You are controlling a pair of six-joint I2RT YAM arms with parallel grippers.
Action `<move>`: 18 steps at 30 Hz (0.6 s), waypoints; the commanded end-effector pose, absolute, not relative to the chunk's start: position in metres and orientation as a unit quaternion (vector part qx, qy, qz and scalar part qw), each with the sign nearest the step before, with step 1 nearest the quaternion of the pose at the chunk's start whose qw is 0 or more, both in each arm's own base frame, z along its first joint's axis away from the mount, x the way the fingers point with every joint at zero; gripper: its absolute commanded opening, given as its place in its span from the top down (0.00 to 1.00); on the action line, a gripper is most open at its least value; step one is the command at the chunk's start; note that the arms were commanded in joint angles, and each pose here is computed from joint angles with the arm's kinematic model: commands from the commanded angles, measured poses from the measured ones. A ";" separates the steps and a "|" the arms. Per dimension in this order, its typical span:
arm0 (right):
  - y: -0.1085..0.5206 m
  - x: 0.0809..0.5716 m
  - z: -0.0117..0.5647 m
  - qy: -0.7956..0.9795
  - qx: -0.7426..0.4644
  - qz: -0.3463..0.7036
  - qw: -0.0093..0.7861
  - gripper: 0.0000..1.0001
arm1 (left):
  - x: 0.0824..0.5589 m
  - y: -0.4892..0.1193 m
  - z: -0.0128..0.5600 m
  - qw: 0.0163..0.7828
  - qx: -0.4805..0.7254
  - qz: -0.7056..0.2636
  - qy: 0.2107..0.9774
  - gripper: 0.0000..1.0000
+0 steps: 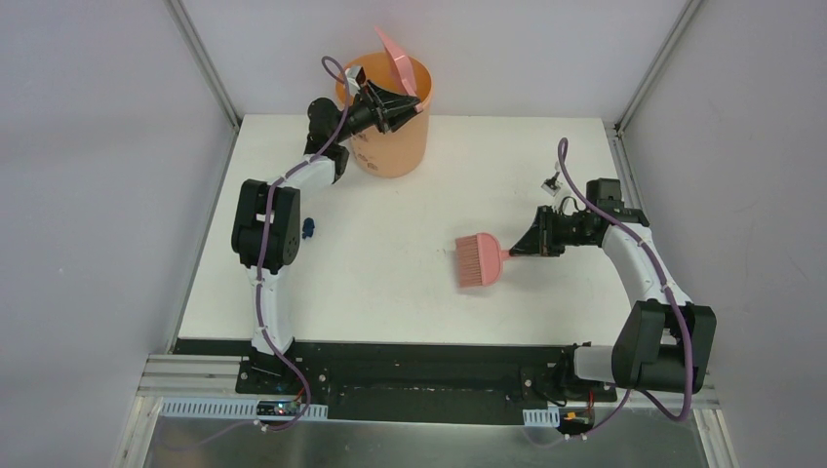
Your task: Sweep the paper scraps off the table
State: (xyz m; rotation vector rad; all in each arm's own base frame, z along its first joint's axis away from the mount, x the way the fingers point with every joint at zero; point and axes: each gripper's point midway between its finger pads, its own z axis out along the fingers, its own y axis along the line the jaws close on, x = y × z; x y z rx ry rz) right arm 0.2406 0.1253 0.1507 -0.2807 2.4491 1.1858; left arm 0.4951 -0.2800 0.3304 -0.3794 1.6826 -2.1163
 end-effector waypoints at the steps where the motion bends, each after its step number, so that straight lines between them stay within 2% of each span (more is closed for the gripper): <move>1: 0.126 0.243 0.161 0.864 -0.119 0.433 0.227 1.00 | 0.482 -0.282 0.355 0.222 -0.094 -0.777 0.582 1.00; 10: 0.126 0.243 0.161 0.864 -0.120 0.433 0.229 1.00 | 0.474 -0.284 0.357 0.230 -0.068 -0.765 0.597 1.00; 18: 0.126 0.243 0.162 0.863 -0.121 0.435 0.228 1.00 | 0.446 -0.283 0.364 0.269 -0.008 -0.699 0.662 1.00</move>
